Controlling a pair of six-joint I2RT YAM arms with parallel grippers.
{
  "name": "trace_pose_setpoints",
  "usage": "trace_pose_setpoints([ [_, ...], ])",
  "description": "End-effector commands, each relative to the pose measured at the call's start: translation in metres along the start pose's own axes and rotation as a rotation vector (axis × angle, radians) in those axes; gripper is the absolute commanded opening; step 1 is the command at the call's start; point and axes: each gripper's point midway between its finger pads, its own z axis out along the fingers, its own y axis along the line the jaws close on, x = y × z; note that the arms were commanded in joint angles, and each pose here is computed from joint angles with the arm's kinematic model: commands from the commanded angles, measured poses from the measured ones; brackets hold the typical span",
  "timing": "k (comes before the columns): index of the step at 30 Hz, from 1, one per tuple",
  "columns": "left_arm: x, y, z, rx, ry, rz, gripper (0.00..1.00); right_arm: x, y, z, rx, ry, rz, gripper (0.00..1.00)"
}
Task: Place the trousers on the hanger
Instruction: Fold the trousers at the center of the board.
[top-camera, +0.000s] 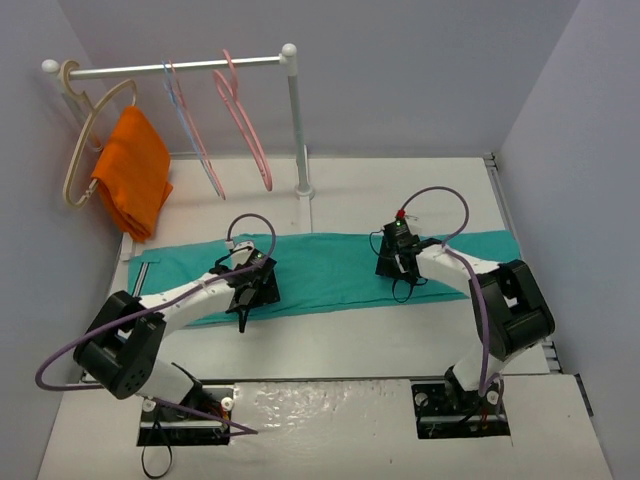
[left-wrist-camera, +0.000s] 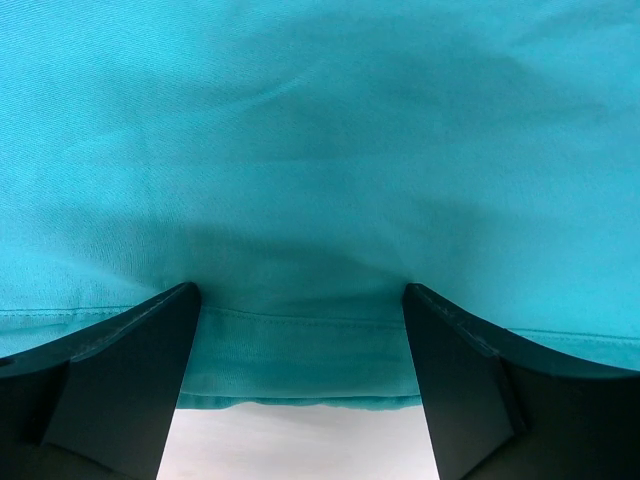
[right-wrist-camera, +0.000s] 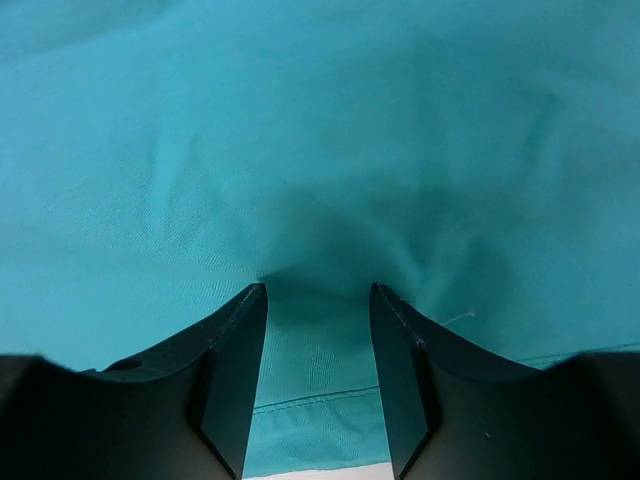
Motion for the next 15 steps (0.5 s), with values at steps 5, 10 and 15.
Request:
trace_pose_setpoints([
  [5,0.012,-0.047,-0.021,0.169,0.060,-0.113,0.79,-0.014,-0.041,-0.030,0.085,-0.031,-0.061,0.43],
  [10,-0.027,-0.002,-0.063,0.156,-0.093,-0.217,0.79,-0.024,0.023,-0.069,-0.082,-0.147,-0.165,0.43],
  [15,-0.057,0.056,-0.077,0.124,-0.184,-0.389,0.77,-0.004,0.091,-0.087,-0.290,-0.182,-0.209,0.42],
])
